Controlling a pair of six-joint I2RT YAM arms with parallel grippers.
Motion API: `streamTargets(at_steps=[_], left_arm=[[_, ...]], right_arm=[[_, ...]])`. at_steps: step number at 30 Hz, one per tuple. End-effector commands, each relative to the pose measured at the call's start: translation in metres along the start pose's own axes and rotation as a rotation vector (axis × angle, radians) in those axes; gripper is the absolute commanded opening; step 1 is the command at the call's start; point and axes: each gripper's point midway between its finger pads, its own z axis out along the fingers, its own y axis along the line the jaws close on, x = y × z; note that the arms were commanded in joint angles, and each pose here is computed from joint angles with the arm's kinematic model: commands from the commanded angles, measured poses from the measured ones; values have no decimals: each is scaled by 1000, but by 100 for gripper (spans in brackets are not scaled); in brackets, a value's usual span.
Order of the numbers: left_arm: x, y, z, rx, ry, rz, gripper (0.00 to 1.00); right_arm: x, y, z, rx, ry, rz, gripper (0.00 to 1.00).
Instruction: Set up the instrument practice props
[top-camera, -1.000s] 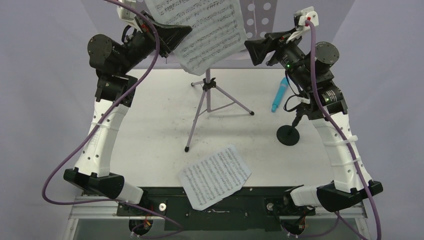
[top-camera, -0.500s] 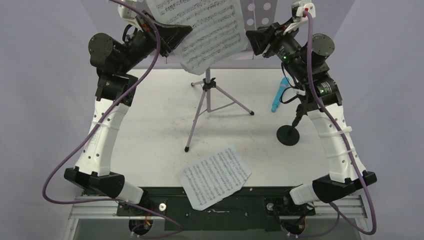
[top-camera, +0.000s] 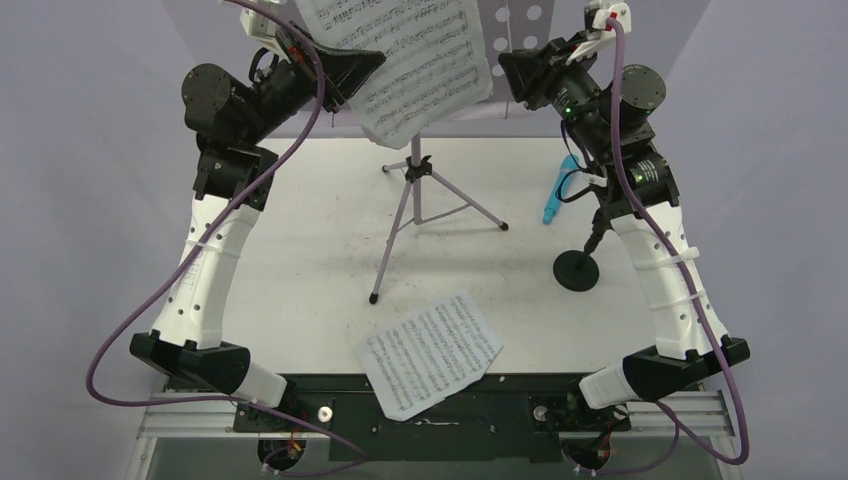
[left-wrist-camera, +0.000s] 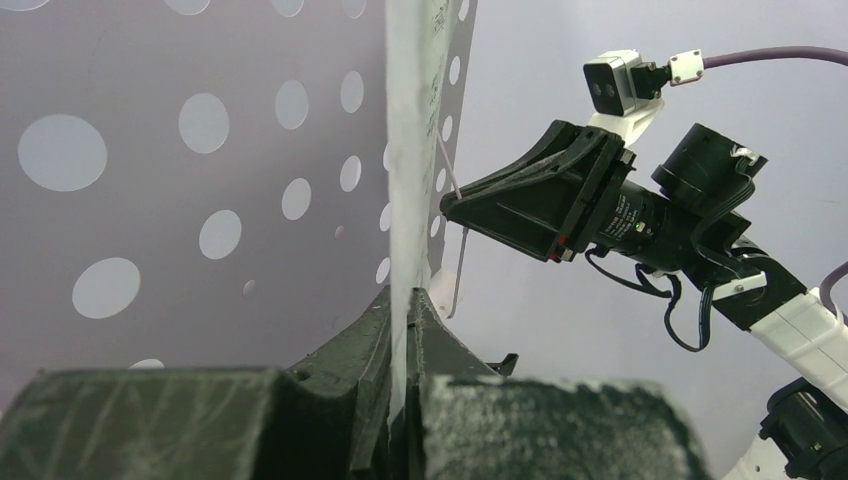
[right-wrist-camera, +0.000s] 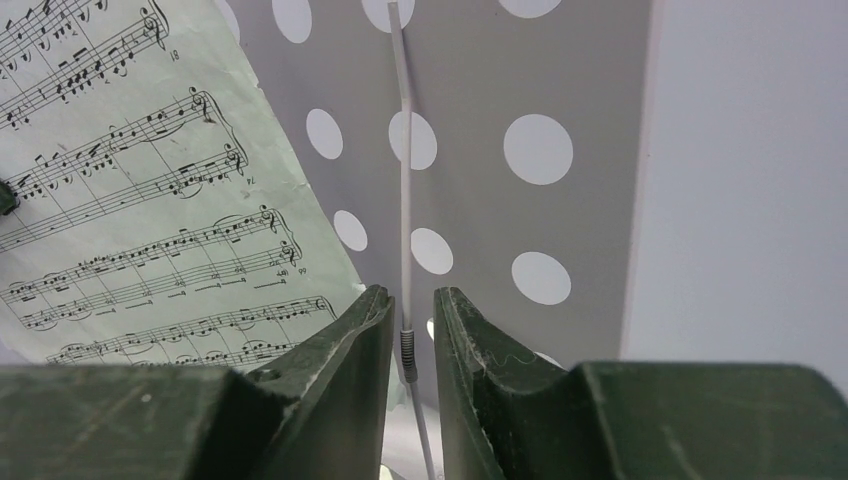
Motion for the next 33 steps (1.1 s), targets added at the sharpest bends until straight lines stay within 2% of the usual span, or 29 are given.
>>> streamTargets(at_steps=[1,8,21,33], left_arm=[[-16,-6,1,12,-40,43,0],[-18,-9,0,24,-50,35,0],[-22,-5,2,10,-88,23,0],[-31,-7,10,60,-132,6,0]], right_arm=[[-27,3,-5,2,-82,-9,22],[-27,5,-4,-13,-84,-10,6],[-28,9,-17,-29,-122,-37,5],[-25,18,-20,-81,-125,-58,5]])
